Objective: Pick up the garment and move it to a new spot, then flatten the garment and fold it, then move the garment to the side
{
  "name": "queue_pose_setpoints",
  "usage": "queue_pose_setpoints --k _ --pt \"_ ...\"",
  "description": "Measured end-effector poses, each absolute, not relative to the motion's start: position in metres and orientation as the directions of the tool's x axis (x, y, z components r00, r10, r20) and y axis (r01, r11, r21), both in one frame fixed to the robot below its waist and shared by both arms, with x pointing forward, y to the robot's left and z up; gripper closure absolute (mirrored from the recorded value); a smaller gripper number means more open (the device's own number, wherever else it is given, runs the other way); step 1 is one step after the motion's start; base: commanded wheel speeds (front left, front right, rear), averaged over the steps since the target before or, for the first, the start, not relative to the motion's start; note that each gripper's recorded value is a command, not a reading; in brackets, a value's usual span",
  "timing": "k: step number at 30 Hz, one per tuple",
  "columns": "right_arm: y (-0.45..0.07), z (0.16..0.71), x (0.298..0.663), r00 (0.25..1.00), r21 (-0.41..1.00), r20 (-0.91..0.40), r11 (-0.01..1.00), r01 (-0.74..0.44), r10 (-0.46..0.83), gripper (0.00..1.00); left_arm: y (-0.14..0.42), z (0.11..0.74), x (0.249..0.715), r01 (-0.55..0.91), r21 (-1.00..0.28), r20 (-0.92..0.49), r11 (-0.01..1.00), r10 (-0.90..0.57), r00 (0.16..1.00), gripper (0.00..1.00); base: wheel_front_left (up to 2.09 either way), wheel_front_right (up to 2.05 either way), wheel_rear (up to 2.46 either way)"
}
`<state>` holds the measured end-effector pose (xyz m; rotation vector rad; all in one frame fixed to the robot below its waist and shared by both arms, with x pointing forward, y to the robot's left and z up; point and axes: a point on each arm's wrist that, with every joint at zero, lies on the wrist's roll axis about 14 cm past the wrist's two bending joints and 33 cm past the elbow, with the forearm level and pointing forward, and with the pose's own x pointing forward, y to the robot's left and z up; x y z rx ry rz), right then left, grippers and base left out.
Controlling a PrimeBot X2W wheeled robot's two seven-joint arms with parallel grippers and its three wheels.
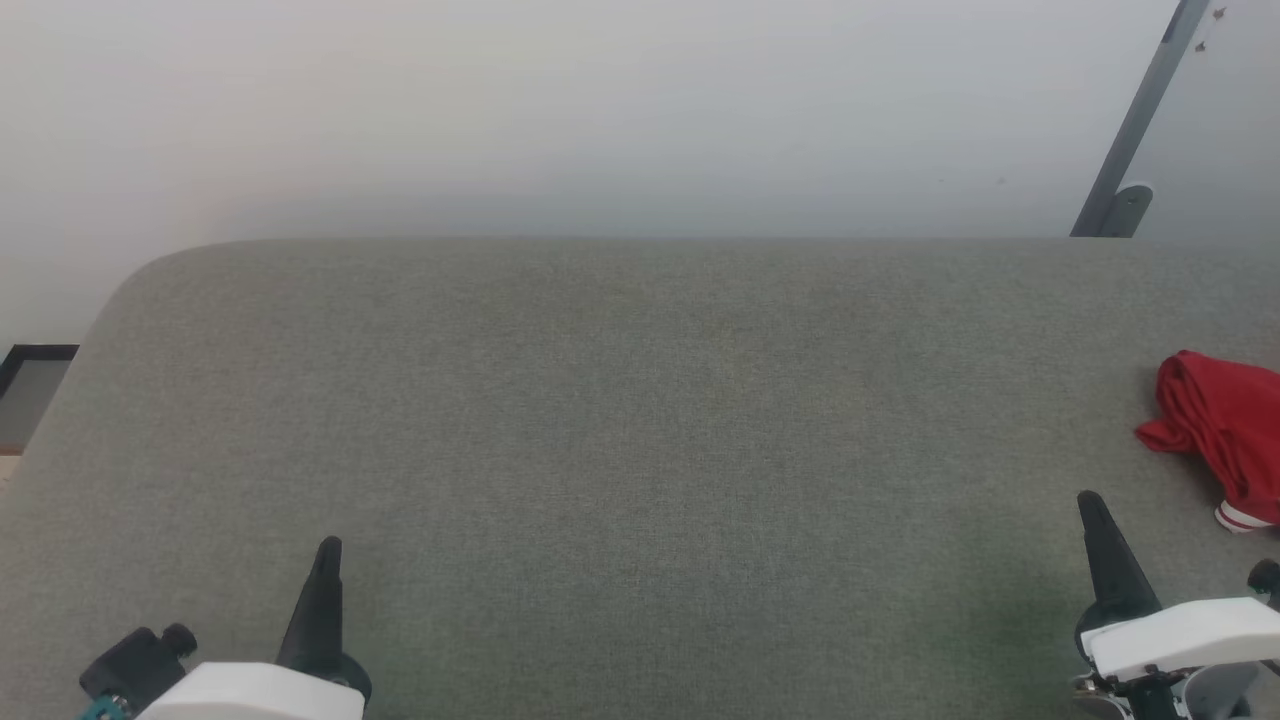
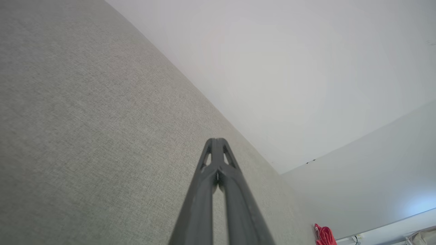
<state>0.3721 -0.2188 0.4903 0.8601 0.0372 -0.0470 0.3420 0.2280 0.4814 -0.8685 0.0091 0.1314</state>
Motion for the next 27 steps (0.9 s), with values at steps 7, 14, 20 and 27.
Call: queue_pose_setpoints --k 7,14,20,27 --pt "-0.217 0.49 0.373 0.998 0.808 -0.056 0.587 0.061 -0.026 1.0 0.226 0.482 0.346 -0.114 -0.809 -0.066 0.577 0.103 0.992 1.0 0.0 0.0 0.0" --pt "-0.215 0.491 0.375 0.998 0.845 -0.056 0.531 0.06 -0.023 1.0 0.224 0.484 0.351 -0.107 -0.846 -0.066 0.522 0.096 0.993 1.0 0.0 0.0 0.0" --pt "-0.213 0.493 0.377 0.998 0.877 -0.052 0.476 0.057 -0.023 1.0 0.222 0.487 0.356 -0.094 -0.878 -0.06 0.47 0.087 0.994 1.0 0.0 0.0 0.0" --pt "-0.212 0.494 0.378 0.998 0.909 -0.052 0.413 0.056 -0.021 1.0 0.219 0.487 0.359 -0.089 -0.908 -0.062 0.408 0.078 0.995 1.0 0.0 0.0 0.0"
